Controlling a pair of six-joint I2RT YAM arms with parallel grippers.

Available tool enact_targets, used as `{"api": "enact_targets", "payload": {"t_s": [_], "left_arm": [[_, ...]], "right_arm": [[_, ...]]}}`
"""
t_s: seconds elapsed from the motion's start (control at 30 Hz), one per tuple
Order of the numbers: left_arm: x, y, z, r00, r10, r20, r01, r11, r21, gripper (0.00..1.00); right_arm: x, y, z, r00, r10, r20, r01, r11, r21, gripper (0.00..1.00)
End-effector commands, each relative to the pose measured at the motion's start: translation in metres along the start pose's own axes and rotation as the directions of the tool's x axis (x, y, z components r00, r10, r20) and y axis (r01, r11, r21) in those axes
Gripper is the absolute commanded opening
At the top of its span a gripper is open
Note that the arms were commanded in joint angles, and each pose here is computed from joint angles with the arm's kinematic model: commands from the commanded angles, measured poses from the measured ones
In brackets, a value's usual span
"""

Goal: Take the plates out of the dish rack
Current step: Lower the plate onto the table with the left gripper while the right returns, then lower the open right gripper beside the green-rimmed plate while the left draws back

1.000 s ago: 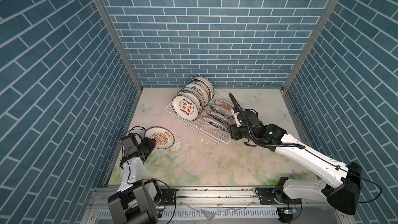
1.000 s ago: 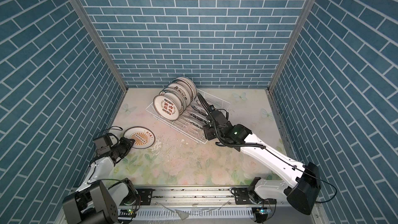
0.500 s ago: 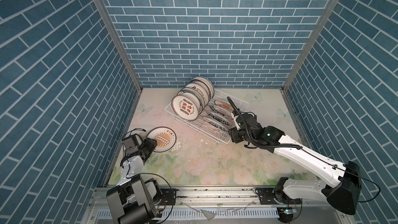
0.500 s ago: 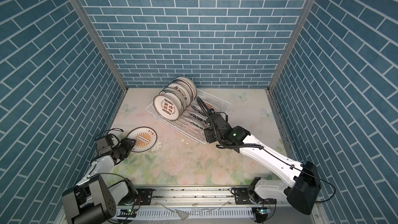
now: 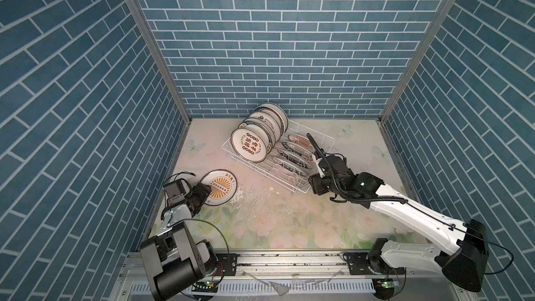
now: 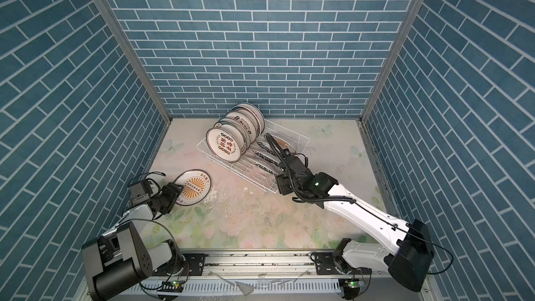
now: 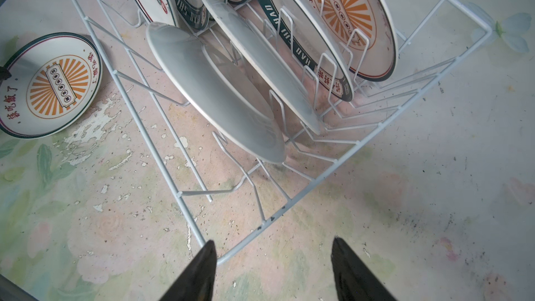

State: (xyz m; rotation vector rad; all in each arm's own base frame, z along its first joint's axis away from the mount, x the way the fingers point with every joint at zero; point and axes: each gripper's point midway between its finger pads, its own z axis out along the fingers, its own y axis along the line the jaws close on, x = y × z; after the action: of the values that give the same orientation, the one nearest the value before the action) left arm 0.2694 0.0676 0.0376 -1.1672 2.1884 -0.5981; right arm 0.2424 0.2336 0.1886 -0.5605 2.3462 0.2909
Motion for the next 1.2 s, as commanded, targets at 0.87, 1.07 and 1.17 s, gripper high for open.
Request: {"api": "enact_targets", "payload": {"t_s": [0.87,1.07,1.17], "left_arm": [[0.049,-0.100,-0.049,0.958,0.285,0.001,-0.281,0.942,0.185,0.99],[0.080,-0.115,-0.041,0.916,0.399,-0.043,-0.383,0.900,0.210,0.99],[0.094,-0.116,-0.037,0.894,0.445,-0.057,-0.424,0.879,0.219,0.99]], "right_arm": [[-0.044,0.038,0.041,0.973,-0.229,-0.005,0.228,0.973,-0.045,0.58],[-0.049,0.048,0.055,0.966,-0.259,-0.023,0.257,0.965,-0.061,0.56],[-0.051,0.051,0.064,0.962,-0.273,-0.033,0.270,0.961,-0.057,0.55]]}}
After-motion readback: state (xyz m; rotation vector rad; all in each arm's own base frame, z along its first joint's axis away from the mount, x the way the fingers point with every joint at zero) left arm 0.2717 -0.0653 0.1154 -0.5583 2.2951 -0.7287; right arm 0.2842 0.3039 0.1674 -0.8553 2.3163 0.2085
